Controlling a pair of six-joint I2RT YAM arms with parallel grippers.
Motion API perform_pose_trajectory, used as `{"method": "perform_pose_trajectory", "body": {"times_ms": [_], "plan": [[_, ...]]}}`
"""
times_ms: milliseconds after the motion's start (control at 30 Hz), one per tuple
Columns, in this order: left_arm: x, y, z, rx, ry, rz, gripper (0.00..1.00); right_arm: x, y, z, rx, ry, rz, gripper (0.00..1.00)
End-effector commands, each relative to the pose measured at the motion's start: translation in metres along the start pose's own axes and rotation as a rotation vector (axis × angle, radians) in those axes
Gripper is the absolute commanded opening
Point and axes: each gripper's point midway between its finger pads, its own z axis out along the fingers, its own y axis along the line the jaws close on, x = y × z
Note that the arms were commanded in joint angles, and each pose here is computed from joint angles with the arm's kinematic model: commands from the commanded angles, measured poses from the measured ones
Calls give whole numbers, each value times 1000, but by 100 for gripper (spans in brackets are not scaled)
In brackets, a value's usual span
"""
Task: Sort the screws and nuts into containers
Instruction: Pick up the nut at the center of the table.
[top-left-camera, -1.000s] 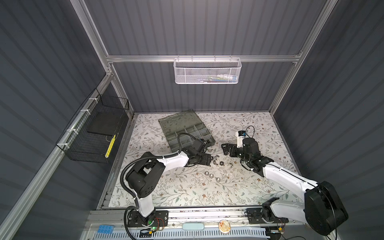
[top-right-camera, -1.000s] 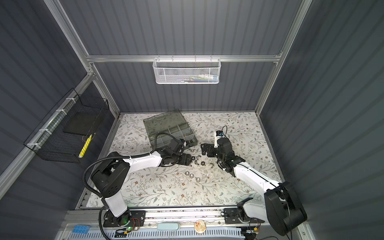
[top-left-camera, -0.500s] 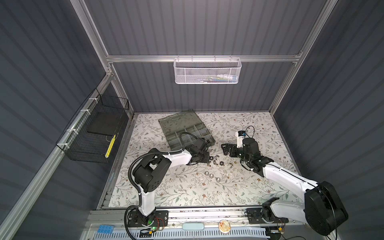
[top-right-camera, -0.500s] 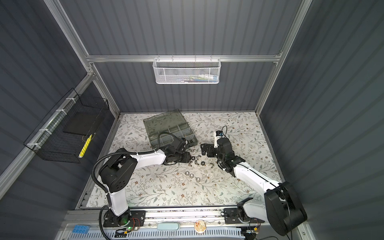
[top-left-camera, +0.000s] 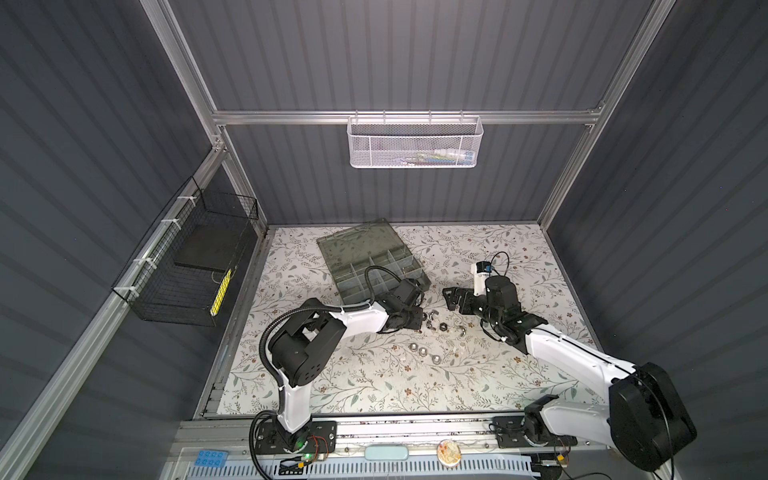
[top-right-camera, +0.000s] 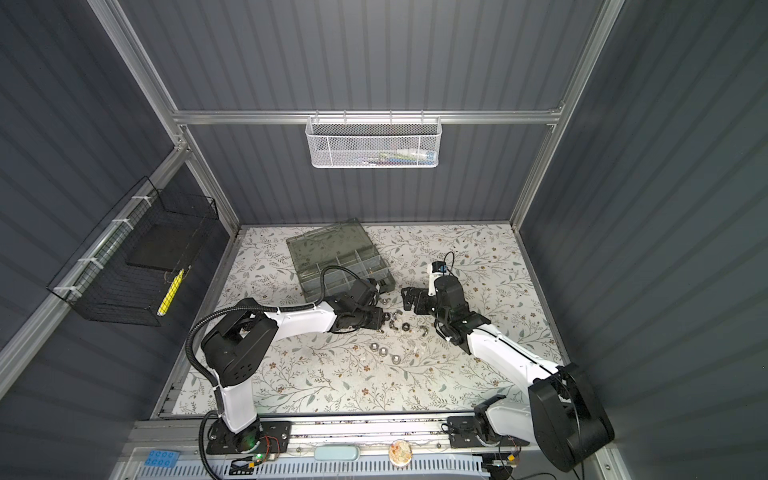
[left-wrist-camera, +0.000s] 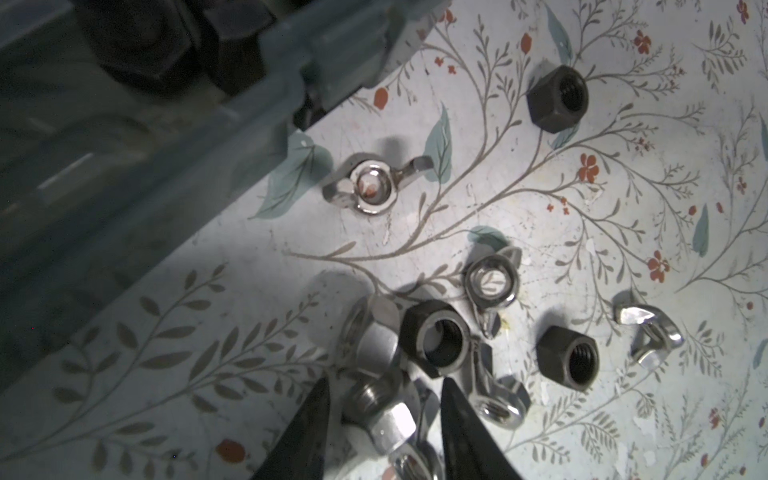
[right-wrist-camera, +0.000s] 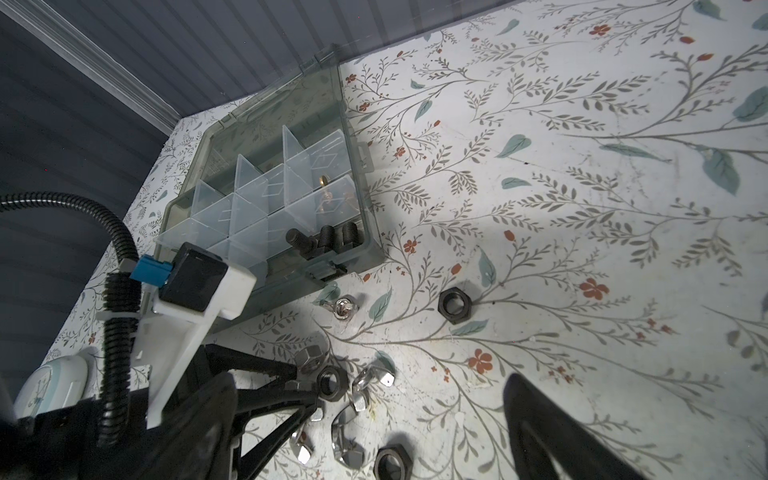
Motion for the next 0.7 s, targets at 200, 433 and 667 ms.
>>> {"method": "perform_pose_trajectory", "body": {"times_ms": [200, 433, 667], "plan": [[4, 6, 3, -52, 29, 22, 29, 1, -1, 0, -5, -5, 10, 99], [-2, 9, -8, -74, 7, 32, 22, 1, -1, -1, -5, -6, 9, 99], [-6, 7, -22, -73, -14, 34, 18, 0, 0, -2, -10, -7, 9, 99]]}}
